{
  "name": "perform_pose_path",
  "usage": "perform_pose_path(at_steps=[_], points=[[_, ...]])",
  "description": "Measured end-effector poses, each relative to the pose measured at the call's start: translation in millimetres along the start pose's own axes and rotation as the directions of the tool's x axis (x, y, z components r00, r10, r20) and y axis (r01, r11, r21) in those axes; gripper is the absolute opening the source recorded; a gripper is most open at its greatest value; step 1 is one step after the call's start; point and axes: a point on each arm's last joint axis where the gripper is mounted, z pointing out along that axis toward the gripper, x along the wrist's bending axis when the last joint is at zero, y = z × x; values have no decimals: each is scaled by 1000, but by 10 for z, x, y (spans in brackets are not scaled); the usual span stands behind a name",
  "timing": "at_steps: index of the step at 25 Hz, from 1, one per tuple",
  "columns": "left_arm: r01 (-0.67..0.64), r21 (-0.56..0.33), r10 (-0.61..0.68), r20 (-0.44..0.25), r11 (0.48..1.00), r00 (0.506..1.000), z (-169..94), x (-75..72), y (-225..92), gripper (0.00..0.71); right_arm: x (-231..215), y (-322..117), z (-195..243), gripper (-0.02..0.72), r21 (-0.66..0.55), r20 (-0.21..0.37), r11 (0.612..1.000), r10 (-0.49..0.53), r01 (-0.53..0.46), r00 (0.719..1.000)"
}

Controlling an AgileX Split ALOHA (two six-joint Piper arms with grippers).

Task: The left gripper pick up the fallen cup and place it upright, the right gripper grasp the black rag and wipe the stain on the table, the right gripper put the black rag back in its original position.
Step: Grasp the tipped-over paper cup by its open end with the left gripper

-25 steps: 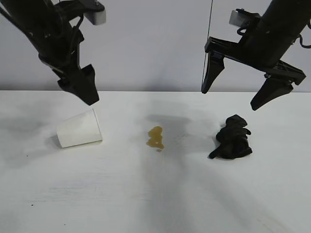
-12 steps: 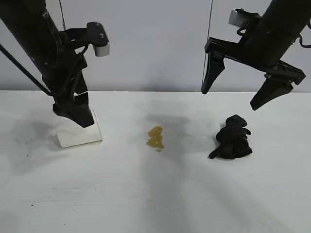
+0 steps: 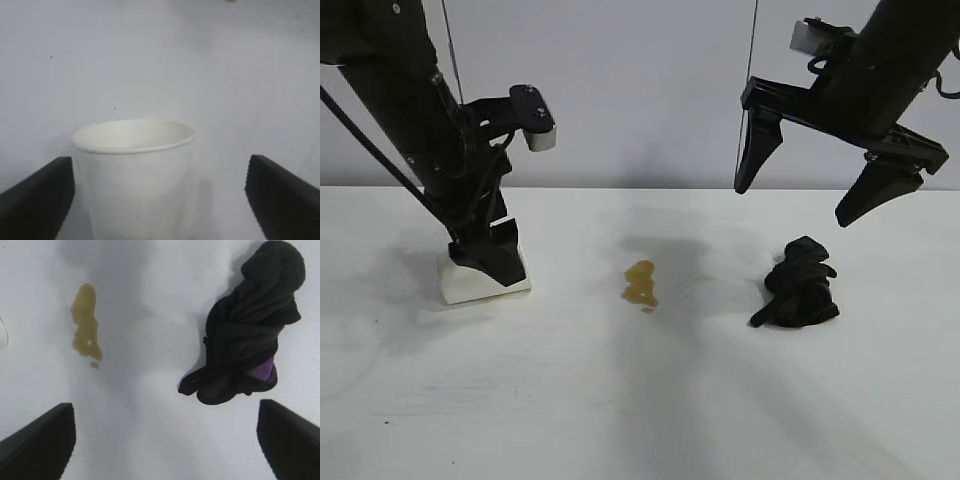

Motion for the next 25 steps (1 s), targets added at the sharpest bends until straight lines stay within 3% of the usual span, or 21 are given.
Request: perform_pose_path(at_steps=[10,18,25], points=[[59,38,-60,19,998,998,237,60,-158,645,0,0,0,683,0,0,1000,-4,4,1000],[64,29,-64,0,997,998,272,89,-170,496,0,1,0,683,-1,0,1000,-10,10,1000],[81,18,-81,4,997,997,272,85,-159,466,0,1,0,683,-1,0,1000,-15,15,1000]])
